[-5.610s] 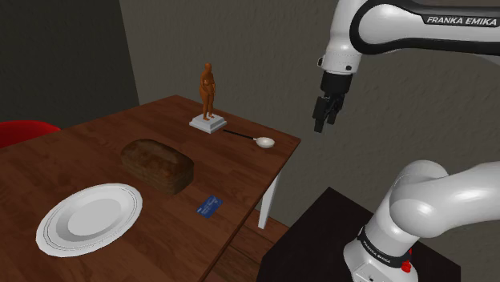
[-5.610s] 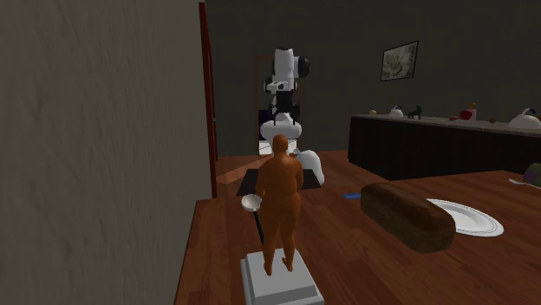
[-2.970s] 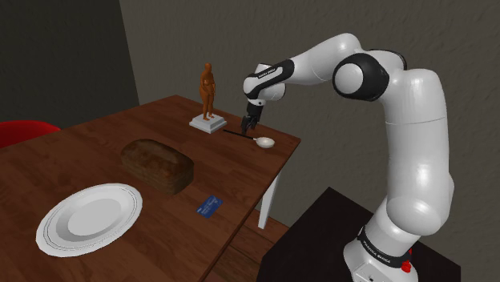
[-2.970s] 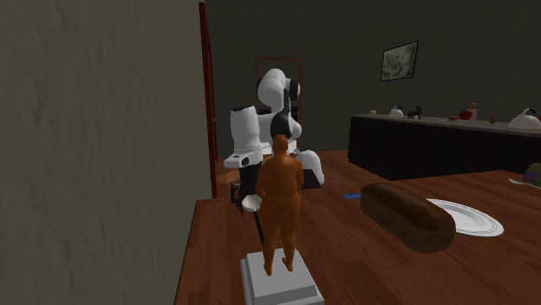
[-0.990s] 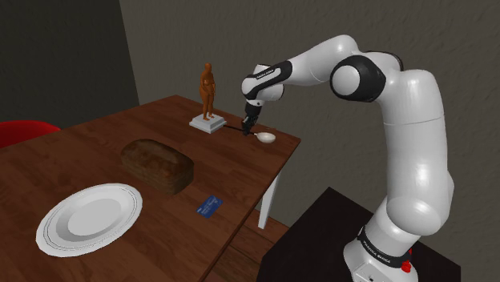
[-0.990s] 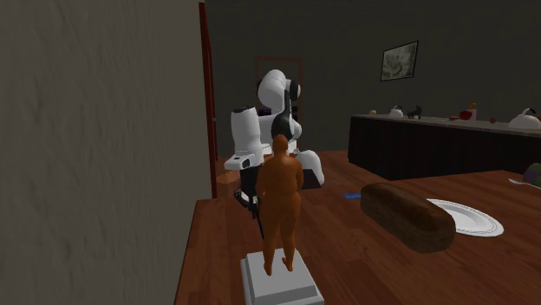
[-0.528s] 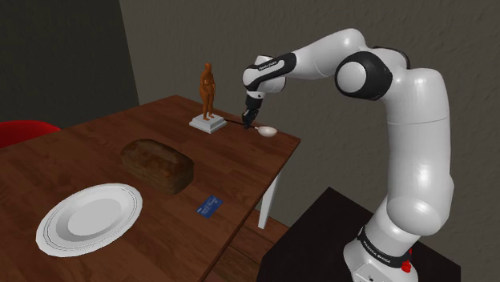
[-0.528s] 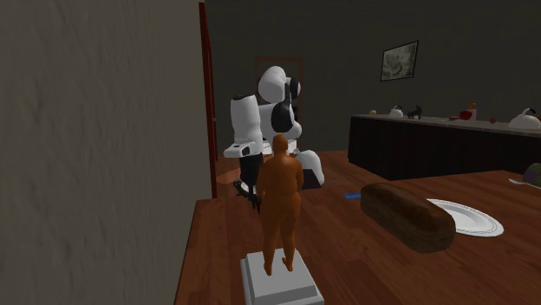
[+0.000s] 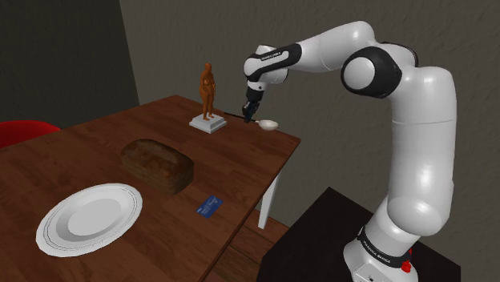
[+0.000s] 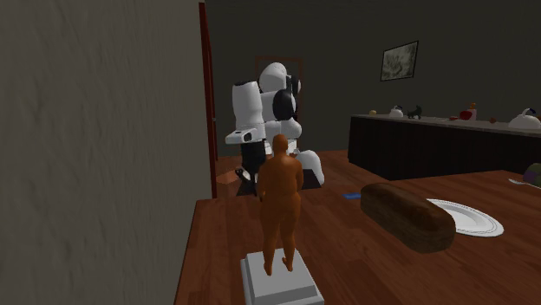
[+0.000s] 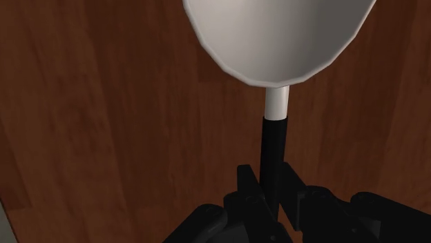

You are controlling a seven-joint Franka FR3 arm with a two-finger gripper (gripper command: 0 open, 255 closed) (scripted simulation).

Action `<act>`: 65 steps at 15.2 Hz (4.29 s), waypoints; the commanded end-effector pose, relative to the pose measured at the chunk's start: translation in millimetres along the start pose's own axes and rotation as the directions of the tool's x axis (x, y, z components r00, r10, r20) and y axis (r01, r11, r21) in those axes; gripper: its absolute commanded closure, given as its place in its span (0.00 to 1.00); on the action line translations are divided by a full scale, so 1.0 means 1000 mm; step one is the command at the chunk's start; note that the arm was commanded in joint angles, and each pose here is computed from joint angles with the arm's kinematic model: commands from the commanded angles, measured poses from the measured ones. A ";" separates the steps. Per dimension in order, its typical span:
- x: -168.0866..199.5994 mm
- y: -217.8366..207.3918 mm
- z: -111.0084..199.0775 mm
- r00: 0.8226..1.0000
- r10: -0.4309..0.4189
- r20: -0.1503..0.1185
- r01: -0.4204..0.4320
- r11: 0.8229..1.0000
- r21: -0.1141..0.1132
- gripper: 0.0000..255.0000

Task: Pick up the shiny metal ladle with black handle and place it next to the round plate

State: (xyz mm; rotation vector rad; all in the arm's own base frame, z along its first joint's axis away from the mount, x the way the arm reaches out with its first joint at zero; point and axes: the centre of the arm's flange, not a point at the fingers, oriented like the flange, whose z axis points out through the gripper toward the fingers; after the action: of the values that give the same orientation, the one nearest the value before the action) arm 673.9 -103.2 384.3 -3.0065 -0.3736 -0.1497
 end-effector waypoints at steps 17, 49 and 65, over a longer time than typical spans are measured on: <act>-0.041 -0.227 0.013 1.000 0.000 0.000 0.000 1.000 0.000 1.00; -0.117 -0.641 0.043 1.000 0.000 0.000 0.000 1.000 0.000 1.00; -0.141 -0.748 0.088 1.000 0.000 0.000 0.000 1.000 0.000 1.00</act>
State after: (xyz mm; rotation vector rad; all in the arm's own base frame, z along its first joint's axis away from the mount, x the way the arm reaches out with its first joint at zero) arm 358.3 595.1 357.6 -3.0066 -0.3744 -0.1488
